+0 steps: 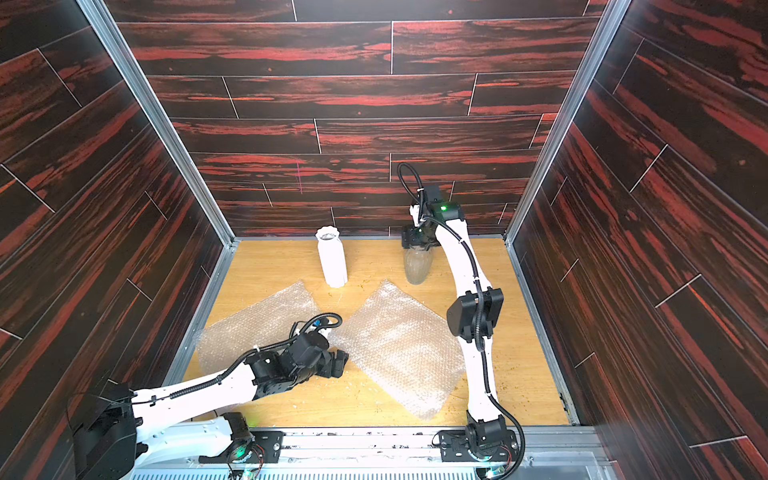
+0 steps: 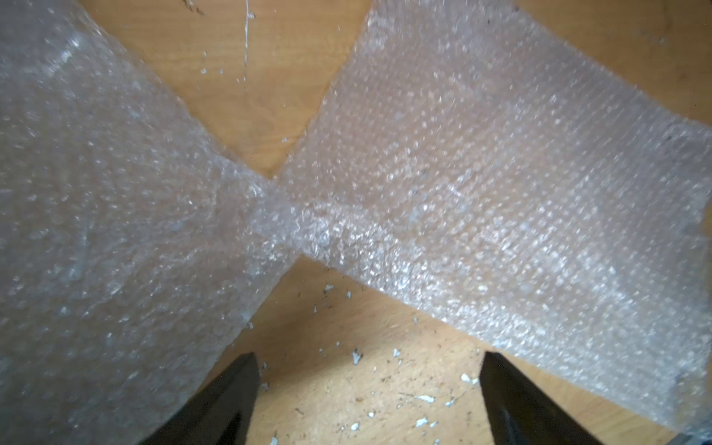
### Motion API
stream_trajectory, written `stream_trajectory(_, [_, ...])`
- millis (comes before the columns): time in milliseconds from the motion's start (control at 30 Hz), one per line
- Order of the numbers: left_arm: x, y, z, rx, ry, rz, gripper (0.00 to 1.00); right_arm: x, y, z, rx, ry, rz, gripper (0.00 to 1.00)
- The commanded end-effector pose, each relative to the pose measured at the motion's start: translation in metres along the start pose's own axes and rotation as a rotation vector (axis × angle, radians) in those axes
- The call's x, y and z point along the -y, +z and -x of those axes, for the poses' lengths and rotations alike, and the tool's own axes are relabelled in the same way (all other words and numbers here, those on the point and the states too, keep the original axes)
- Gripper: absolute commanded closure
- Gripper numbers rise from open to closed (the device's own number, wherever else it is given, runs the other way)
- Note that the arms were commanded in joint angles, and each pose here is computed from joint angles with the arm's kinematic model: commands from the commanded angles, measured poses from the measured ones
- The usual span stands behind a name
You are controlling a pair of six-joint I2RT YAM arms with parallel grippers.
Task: Unwrap the vase from the bubble wrap
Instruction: Place the vase at the center of the board, then reset both arms
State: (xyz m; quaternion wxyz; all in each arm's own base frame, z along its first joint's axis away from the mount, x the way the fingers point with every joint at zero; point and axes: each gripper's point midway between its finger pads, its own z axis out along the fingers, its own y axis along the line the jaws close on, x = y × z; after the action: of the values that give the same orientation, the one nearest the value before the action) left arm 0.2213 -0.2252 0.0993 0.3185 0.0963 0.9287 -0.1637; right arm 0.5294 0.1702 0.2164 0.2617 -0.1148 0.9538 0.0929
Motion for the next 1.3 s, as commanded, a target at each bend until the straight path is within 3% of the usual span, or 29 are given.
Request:
stream_trajectory(0, [-0.011,-0.011,0.013,0.017,0.0,0.08,0.0,-0.008,-0.061,0.02,0.122,-0.038,-0.029,0.02])
stream_trajectory(133, [-0.032,-0.034,0.036,0.102,-0.008,0.214,0.0,-0.012,-0.104,0.025,0.202,-0.053,-0.07,0.02])
stream_trajectory(300, [-0.048,-0.064,0.068,0.224,-0.024,0.28,0.0,-0.018,-0.178,0.024,0.492,-0.063,-0.055,0.02])
stream_trajectory(467, [-0.074,-0.084,0.09,0.293,-0.111,0.348,0.0,-0.001,-0.215,-0.015,0.627,-0.002,-0.086,0.02])
stream_trajectory(633, [-0.131,-0.125,0.117,0.477,-0.268,0.576,0.0,0.044,-0.173,-0.085,0.669,0.122,-0.199,0.02])
stream_trajectory(800, [-0.156,-0.17,0.143,0.656,-0.229,0.766,0.0,0.107,-0.123,-0.165,0.704,0.374,-0.275,0.02])
stream_trajectory(1000, [-0.176,-0.184,0.155,0.759,-0.222,0.832,0.0,0.137,-0.099,-0.212,0.853,0.474,-0.182,0.02])
stream_trajectory(1167, [-0.204,-0.166,0.148,0.706,-0.217,0.934,0.0,0.126,-0.092,-0.21,0.918,0.345,-0.076,0.02])
stream_trajectory(1267, [-0.224,-0.151,0.147,0.659,-0.214,0.994,0.0,0.119,-0.101,-0.207,0.989,0.208,-0.1,0.02])
